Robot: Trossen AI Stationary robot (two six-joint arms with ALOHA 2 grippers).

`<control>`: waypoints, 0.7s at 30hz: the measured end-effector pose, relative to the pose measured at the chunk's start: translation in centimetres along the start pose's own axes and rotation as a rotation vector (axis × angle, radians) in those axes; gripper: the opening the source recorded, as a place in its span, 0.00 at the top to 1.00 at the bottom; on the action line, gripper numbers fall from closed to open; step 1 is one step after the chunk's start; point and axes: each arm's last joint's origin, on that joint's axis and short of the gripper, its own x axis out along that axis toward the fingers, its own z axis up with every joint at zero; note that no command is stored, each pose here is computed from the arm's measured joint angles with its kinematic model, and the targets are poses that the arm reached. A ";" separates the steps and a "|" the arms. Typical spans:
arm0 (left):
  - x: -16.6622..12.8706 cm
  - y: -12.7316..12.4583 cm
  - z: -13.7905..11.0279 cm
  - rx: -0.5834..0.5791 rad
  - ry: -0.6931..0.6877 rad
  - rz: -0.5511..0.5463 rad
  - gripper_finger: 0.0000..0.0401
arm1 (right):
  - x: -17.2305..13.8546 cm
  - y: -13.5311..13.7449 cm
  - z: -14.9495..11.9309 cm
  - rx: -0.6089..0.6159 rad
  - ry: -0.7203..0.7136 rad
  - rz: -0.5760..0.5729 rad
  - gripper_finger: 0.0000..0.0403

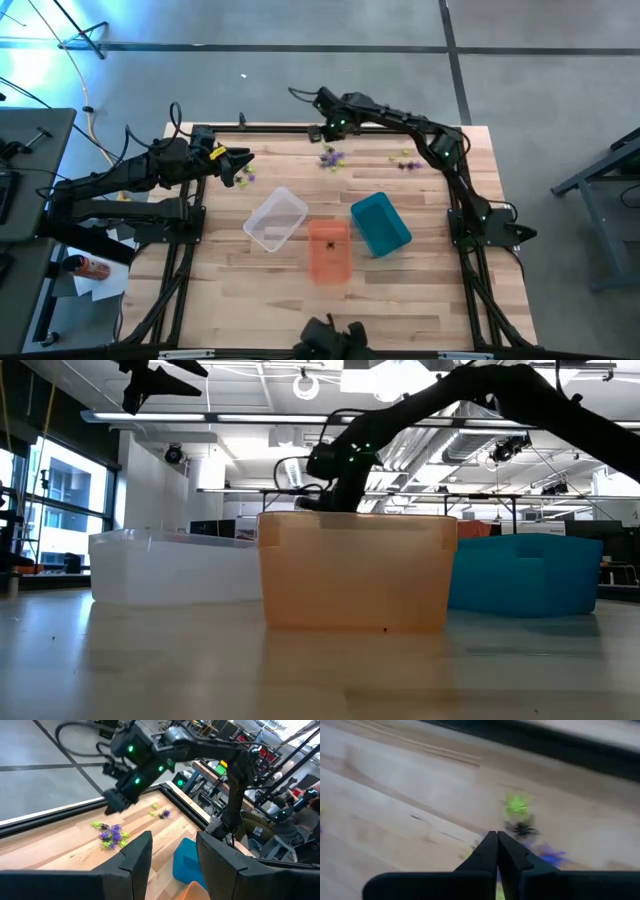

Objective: Sort Halloween decoration
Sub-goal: Put the black spider toy into the orange bin

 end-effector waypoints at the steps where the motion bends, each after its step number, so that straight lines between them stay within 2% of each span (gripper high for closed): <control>1: 0.0 0.0 0.0 0.000 0.000 0.000 0.64 | 0.4 0.4 -0.3 0.009 -0.007 -0.001 0.99; 5: 0.0 0.0 0.0 0.000 0.008 -0.010 0.64 | 1.6 1.1 -1.4 0.035 -0.019 -0.069 1.00; 8: 0.0 0.0 -0.1 0.000 0.014 -0.019 0.64 | 2.4 0.9 -1.5 0.100 -0.020 -0.096 1.00; 15: 0.0 -0.1 -0.1 -0.014 0.026 -0.036 0.64 | 2.4 0.9 -1.5 0.228 -0.136 -0.186 1.00; 19: 0.0 -0.3 -0.2 -0.041 0.065 -0.091 0.64 | 3.6 0.2 -2.3 0.279 -0.082 -0.195 1.00; 21: 0.0 -0.4 -0.2 -0.048 0.086 -0.120 0.64 | 3.8 -0.1 -2.4 0.247 -0.045 -0.198 1.00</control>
